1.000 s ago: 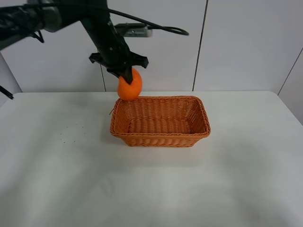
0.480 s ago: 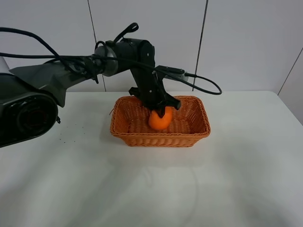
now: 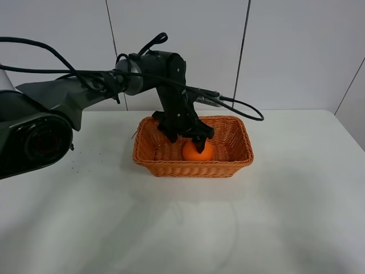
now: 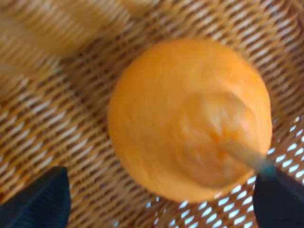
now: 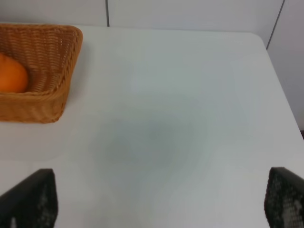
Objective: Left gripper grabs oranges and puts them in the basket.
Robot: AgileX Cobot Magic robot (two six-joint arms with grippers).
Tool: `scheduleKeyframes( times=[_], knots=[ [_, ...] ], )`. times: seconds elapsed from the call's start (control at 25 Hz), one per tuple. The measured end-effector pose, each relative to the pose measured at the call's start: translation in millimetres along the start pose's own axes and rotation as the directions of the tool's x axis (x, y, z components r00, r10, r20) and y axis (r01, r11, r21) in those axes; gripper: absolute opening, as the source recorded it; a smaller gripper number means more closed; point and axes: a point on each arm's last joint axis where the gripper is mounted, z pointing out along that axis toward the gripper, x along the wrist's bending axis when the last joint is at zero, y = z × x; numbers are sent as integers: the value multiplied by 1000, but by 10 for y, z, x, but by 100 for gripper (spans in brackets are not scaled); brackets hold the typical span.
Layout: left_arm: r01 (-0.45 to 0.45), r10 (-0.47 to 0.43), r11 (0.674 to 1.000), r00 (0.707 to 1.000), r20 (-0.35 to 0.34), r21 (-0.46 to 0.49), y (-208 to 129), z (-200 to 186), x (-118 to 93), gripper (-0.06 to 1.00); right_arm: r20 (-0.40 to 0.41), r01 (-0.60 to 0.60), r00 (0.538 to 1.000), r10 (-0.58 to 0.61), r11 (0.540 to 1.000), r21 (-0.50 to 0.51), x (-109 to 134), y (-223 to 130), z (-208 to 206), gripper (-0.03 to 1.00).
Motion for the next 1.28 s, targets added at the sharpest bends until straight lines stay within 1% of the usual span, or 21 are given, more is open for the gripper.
scheduleKeyframes(
  times=[0.12,0.2,0.28,0.48,0.56,0.68,0.84,0.96,1.08,1.2,1.28],
  knots=[
    [9,-9,1000,1000,-1,9,-18,-131,44,89,0,0,1000,0,1000,0,0,0,0,69],
    [16,-16,1000,1000,-4,-8,-20,-301,83,89,0,0,1000,0,1000,0,0,0,0,69],
    [21,-22,999,1000,-6,-42,-20,-524,112,89,0,0,1000,0,1000,0,0,0,0,69],
    [51,-53,988,998,-14,-143,-42,-1115,266,89,0,0,1000,0,1000,0,0,0,0,69],
    [67,-71,984,997,-18,-163,-58,-1222,349,89,0,0,1000,0,1000,0,0,0,0,69],
    [104,-109,981,994,-25,-163,-82,-1253,534,89,0,0,1000,0,1000,0,0,0,0,69],
    [169,-179,971,983,-46,-169,-149,-1284,972,89,0,0,1000,0,1000,0,0,0,0,69],
    [239,-254,955,965,-68,-175,-258,-1298,1404,89,0,0,1000,0,1000,0,0,0,0,69],
    [329,-349,926,933,-89,-187,-429,-1334,1891,89,0,0,1000,0,1000,0,0,0,0,69],
    [411,-437,889,893,-108,-200,-632,-1393,2315,89,0,0,1000,0,1000,0,0,0,0,69],
    [456,-484,866,867,-117,-207,-762,-1431,2538,89,0,0,1000,0,1000,0,0,0,0,69]
  ],
)
